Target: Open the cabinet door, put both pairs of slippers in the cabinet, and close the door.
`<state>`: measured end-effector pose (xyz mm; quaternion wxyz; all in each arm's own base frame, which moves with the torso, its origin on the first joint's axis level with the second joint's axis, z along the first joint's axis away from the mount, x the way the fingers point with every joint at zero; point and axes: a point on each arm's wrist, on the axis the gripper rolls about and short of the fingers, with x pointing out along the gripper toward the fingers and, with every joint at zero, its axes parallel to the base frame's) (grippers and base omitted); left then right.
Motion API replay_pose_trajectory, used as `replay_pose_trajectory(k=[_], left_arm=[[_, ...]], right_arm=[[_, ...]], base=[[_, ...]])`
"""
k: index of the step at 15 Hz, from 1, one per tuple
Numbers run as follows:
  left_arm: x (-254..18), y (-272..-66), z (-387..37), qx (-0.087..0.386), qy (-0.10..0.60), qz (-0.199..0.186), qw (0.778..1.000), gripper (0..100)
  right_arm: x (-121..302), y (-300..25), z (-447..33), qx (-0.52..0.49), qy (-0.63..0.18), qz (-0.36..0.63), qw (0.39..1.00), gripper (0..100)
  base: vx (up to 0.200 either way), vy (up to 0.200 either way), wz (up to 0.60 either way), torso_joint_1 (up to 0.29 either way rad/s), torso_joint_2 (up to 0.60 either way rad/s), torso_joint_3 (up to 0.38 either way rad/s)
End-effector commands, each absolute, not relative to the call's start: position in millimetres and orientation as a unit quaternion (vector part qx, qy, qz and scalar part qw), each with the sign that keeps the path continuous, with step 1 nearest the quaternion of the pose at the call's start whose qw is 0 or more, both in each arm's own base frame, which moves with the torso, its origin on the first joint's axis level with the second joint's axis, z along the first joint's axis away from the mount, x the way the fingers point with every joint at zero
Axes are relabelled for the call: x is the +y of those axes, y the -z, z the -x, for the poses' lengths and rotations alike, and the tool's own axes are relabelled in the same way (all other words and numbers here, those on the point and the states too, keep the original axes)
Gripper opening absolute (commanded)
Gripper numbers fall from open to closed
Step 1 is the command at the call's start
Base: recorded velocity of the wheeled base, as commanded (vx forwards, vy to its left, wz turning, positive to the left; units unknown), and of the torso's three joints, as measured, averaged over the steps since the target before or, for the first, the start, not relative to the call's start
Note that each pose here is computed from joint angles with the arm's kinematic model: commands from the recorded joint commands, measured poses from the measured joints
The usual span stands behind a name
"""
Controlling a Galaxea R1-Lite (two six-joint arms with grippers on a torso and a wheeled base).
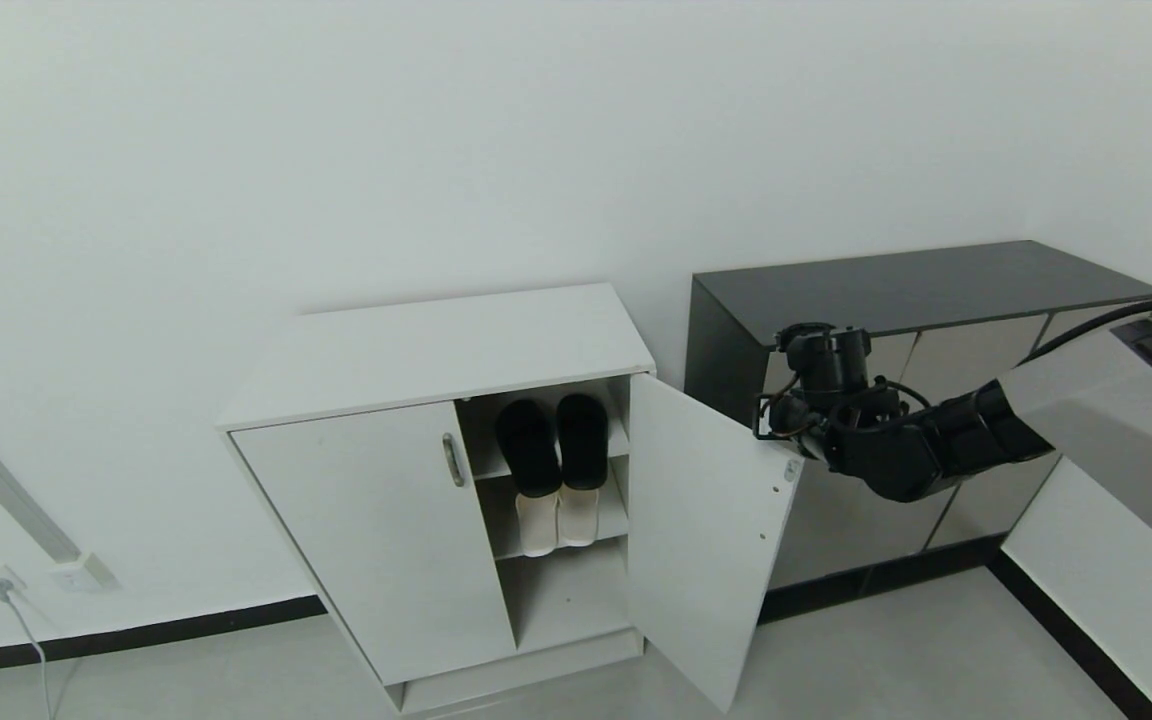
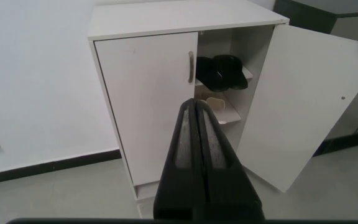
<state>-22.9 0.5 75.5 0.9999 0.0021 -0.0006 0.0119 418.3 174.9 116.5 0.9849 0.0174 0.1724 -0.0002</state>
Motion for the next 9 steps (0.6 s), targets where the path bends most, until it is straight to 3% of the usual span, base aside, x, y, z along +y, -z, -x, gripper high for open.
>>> replay_pose_trajectory(k=[1, 9], left_arm=[[0.6, -75.5, 22.8, 0.000, -0.012, -0.002, 1.000, 0], [0.6, -75.5, 22.8, 0.000, -0.012, -0.002, 1.000, 0]], right_arm=[[175.6, -108.7, -420.3, 0.181, 0.001, -0.014, 0.983, 0], [176.6, -100.4, -419.0, 0.211, 0.004, -0.010, 0.977, 0]], base=[[0.000, 0.000, 0.00, 0.000, 0.00, 0.000], [0.000, 0.000, 0.00, 0.000, 0.00, 0.000]])
